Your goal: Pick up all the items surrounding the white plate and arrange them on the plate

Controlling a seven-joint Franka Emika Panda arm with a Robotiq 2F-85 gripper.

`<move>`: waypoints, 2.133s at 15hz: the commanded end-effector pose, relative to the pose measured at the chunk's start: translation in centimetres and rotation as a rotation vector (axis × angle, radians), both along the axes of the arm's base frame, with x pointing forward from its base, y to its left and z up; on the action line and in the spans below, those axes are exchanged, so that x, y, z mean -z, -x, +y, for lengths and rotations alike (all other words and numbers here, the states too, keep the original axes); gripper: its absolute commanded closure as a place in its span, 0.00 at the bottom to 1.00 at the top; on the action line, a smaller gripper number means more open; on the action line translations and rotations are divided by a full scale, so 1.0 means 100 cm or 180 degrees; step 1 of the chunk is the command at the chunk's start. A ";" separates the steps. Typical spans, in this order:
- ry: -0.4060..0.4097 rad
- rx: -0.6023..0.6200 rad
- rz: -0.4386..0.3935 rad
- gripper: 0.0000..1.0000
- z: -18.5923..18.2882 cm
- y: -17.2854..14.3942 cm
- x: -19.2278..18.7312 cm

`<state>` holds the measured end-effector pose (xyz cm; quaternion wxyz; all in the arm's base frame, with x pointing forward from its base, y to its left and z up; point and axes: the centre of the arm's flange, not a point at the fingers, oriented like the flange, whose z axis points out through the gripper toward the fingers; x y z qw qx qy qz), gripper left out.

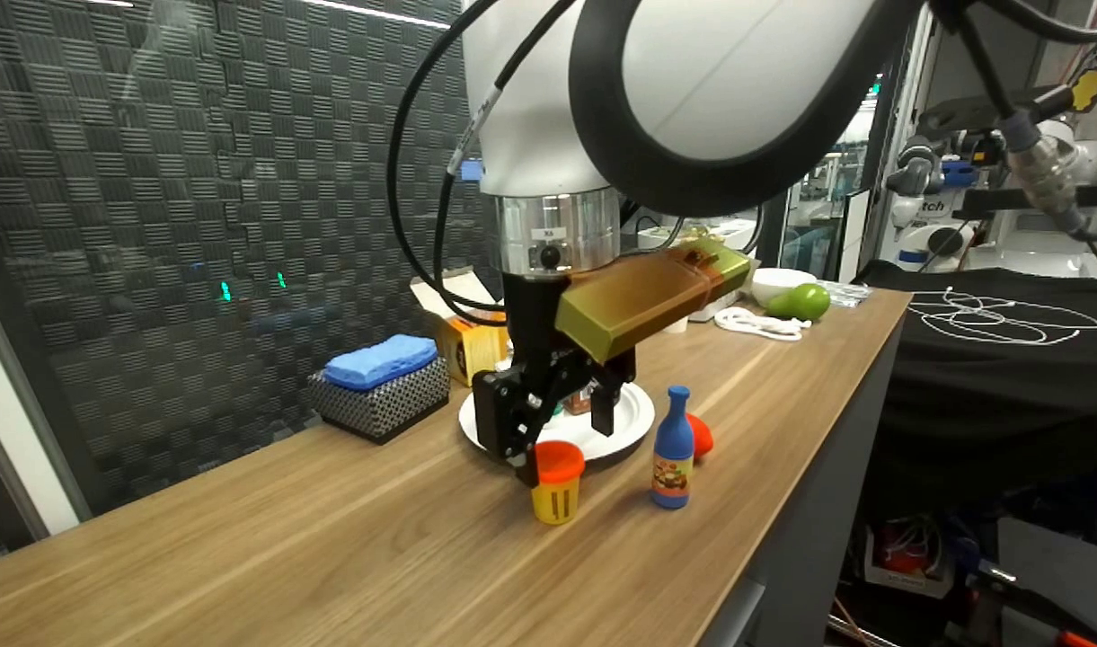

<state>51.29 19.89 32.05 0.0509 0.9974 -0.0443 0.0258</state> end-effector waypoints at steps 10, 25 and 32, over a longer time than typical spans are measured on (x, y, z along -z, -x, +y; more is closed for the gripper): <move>-0.0172 -0.0044 -0.0189 0.71 0.005 -0.007 -0.010; 0.0184 0.0151 -0.0461 0.71 -0.031 -0.021 -0.033; 0.0257 0.0200 -0.0435 0.71 -0.040 -0.032 -0.020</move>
